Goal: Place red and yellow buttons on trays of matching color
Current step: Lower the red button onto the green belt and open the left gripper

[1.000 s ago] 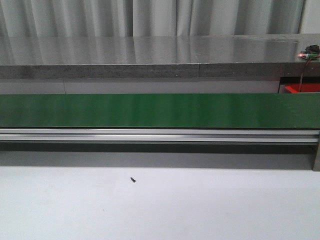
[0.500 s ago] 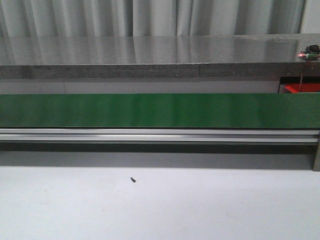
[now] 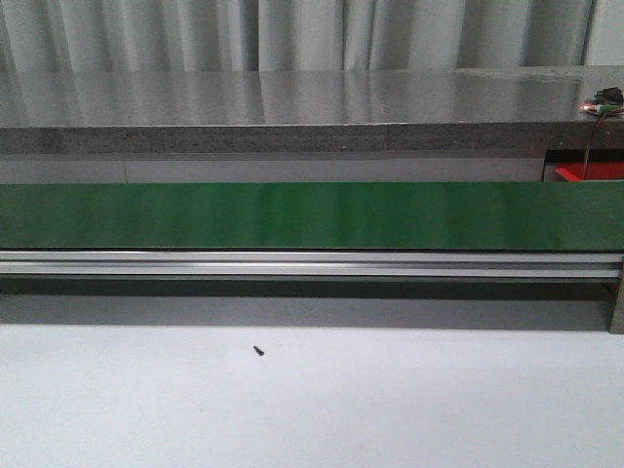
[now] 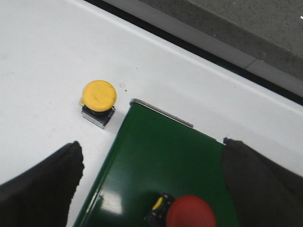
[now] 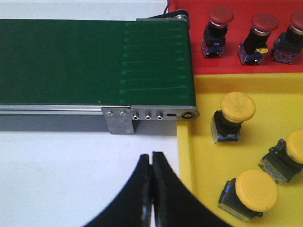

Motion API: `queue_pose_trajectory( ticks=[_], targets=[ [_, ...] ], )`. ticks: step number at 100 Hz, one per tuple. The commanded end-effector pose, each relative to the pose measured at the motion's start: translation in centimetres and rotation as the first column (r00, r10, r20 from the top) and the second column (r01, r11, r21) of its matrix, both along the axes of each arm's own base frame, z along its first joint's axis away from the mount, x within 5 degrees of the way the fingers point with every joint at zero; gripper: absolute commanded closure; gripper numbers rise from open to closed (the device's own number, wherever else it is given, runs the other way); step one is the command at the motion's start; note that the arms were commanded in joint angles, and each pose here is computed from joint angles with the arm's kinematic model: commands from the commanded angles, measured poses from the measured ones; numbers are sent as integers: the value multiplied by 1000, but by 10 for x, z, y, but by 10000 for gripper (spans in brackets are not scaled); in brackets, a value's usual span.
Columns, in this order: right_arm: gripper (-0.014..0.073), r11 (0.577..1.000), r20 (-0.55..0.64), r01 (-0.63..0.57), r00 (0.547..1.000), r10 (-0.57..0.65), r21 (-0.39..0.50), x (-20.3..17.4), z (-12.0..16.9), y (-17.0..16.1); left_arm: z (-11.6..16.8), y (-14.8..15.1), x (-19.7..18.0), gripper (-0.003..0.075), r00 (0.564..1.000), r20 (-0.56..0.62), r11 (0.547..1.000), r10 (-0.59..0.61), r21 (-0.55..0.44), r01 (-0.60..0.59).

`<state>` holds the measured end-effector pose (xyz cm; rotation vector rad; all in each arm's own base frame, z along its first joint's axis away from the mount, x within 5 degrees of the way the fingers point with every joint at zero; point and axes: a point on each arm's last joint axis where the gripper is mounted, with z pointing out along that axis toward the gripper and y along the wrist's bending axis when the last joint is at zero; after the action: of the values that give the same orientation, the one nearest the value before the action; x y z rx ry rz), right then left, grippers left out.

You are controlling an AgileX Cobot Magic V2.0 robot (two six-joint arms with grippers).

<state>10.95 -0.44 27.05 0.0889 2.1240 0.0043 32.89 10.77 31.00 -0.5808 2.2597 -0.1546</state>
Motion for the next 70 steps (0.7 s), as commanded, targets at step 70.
queue_pose_trajectory(
  ticks=[70],
  targets=[
    [662, 1000, 92, 3, 996, -3, -1, 3, 14, 0, -32, 57, 72, 156, 996, -27, 995, 87, -54, -88]
  ],
)
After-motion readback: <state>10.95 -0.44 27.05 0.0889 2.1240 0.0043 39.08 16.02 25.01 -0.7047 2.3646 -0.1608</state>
